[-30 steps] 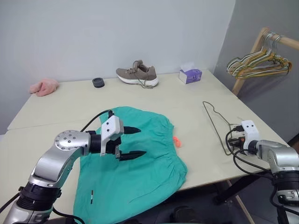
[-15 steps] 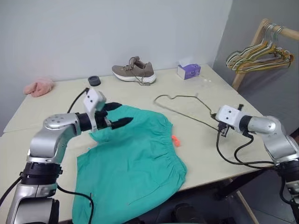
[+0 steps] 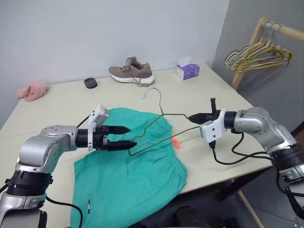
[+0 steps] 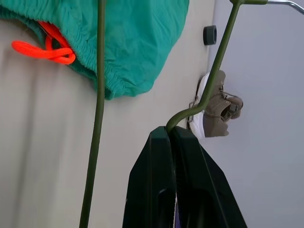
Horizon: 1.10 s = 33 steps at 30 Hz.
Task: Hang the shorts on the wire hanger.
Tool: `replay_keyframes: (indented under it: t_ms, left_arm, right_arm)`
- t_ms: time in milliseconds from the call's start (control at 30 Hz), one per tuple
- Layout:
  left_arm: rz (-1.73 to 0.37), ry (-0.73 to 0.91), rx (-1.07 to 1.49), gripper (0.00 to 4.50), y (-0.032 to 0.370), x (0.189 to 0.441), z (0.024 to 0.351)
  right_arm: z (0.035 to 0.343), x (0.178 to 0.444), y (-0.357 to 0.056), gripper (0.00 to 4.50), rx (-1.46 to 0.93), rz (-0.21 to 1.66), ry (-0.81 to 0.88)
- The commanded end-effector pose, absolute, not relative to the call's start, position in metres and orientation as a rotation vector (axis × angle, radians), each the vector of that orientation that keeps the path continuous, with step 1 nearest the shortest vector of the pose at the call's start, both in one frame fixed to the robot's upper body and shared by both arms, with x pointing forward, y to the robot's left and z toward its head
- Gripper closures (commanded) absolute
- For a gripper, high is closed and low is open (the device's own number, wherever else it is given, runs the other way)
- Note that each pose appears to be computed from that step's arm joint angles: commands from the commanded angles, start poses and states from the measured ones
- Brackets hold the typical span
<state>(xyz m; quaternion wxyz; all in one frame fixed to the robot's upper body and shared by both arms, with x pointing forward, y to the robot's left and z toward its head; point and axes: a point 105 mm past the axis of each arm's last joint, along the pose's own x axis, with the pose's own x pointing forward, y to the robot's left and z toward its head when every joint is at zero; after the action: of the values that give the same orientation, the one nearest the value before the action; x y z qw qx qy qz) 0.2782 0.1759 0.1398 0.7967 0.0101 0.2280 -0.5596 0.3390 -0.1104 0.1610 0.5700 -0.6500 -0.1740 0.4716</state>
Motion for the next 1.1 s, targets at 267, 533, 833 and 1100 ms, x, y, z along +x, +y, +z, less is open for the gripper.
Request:
replay_keyframes:
  t_ms: [267,533,833,1100]
  left_arm:
    - [-1.244,0.521,0.143,0.54,0.176,0.269,0.126]
    - [-1.246,0.518,0.142,2.99,0.177,0.267,0.123]
    - [-1.253,0.515,0.133,4.47,0.175,0.265,0.120]
    - [-1.231,0.508,0.168,4.50,0.178,0.268,0.118]
  right_arm:
    - [0.190,0.338,-0.096,4.50,-1.475,1.071,-0.523]
    - [0.191,0.335,-0.094,4.50,-1.471,1.080,-0.533]
    - [0.185,0.327,-0.088,4.50,-1.460,1.129,-0.541]
    - [0.178,0.317,-0.094,2.81,-1.375,1.201,-0.451]
